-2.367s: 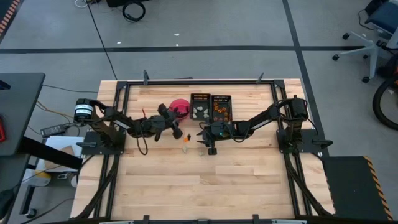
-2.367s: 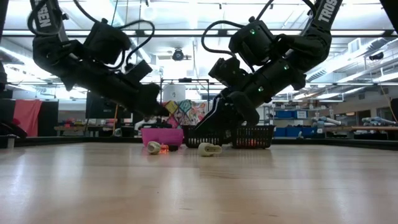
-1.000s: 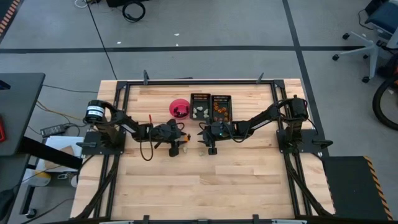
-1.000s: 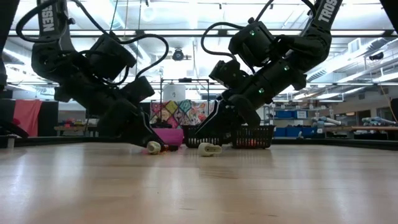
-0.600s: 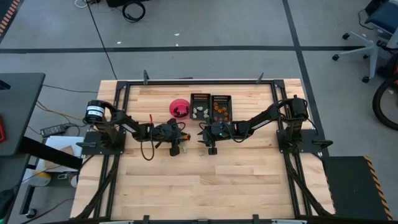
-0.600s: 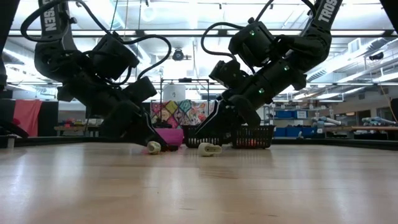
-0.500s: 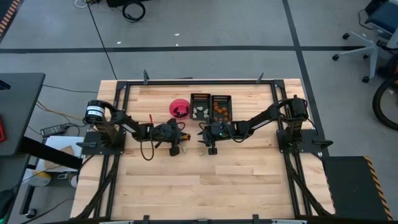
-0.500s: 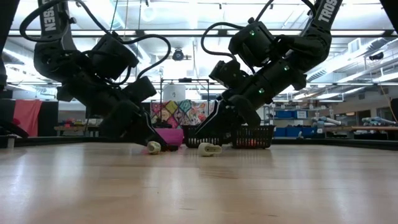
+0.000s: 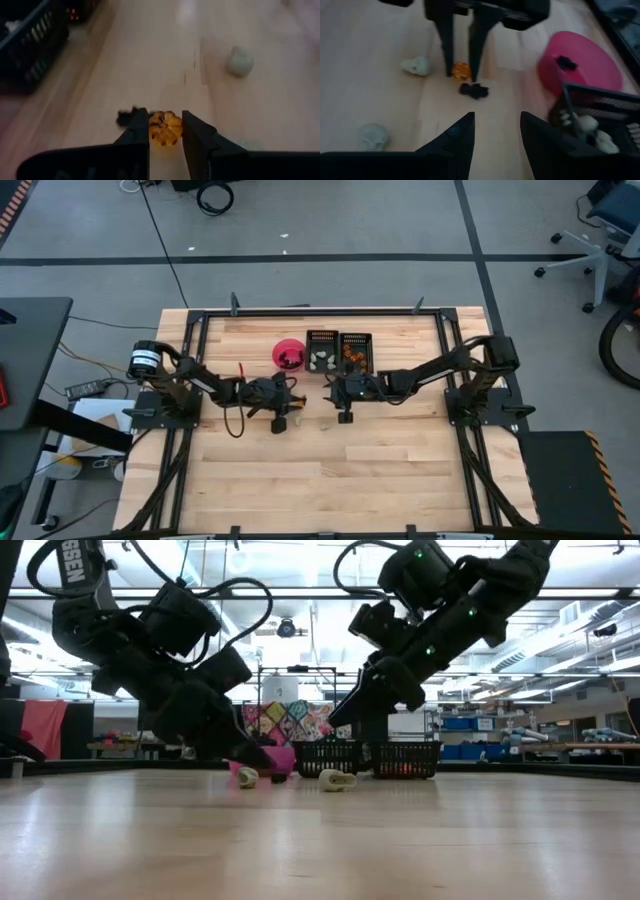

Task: Sort Halloween decoration
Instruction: Put the orange pumpkin toy into the right black bin

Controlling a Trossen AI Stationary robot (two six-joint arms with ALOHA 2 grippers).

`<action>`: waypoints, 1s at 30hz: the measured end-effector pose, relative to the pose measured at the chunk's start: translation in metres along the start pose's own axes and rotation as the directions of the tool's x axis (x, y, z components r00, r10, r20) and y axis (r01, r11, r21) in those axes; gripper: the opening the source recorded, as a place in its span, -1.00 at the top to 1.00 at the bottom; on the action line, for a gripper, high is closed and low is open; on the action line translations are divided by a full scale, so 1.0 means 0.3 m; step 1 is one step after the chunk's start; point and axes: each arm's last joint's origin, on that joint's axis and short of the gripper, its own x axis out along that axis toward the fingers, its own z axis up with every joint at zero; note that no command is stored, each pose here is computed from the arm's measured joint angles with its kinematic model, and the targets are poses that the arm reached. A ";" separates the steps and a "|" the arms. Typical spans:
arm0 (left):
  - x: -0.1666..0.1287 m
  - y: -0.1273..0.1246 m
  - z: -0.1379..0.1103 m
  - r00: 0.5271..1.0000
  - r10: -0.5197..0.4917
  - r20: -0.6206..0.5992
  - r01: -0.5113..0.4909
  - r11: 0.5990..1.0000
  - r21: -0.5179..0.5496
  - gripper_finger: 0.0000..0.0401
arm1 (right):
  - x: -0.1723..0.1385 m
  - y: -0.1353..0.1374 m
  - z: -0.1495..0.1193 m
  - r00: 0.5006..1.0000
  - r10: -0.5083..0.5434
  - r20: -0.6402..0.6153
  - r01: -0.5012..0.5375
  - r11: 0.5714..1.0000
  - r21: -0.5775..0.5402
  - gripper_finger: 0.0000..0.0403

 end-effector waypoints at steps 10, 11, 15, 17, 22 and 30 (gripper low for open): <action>0.049 -0.004 0.138 0.996 -0.018 0.087 0.008 0.993 0.115 0.72 | -0.022 -0.026 -0.038 0.950 -0.261 -0.170 0.260 0.965 -0.028 0.19; 0.054 -0.001 0.153 0.995 -0.015 0.094 0.003 0.992 0.127 0.72 | -0.028 -0.029 -0.041 0.937 -0.295 -0.187 0.294 0.955 -0.035 0.19; 0.065 0.025 0.209 0.989 0.017 0.144 -0.040 0.987 0.153 0.72 | -0.047 -0.044 -0.037 0.894 -0.397 -0.207 0.398 0.917 -0.042 0.19; 0.069 0.044 0.229 0.986 0.037 0.160 -0.062 0.986 0.157 0.72 | -0.059 -0.049 -0.041 0.874 -0.430 -0.228 0.430 0.901 -0.053 0.19; 0.095 0.090 0.270 0.979 0.076 0.191 -0.106 0.983 0.150 0.72 | -0.113 -0.060 -0.029 0.810 -0.529 -0.252 0.529 0.846 -0.074 0.19; 0.177 0.156 0.323 0.969 0.124 0.214 -0.153 0.980 0.123 0.72 | -0.225 -0.071 -0.005 0.713 -0.651 -0.260 0.661 0.748 -0.060 0.19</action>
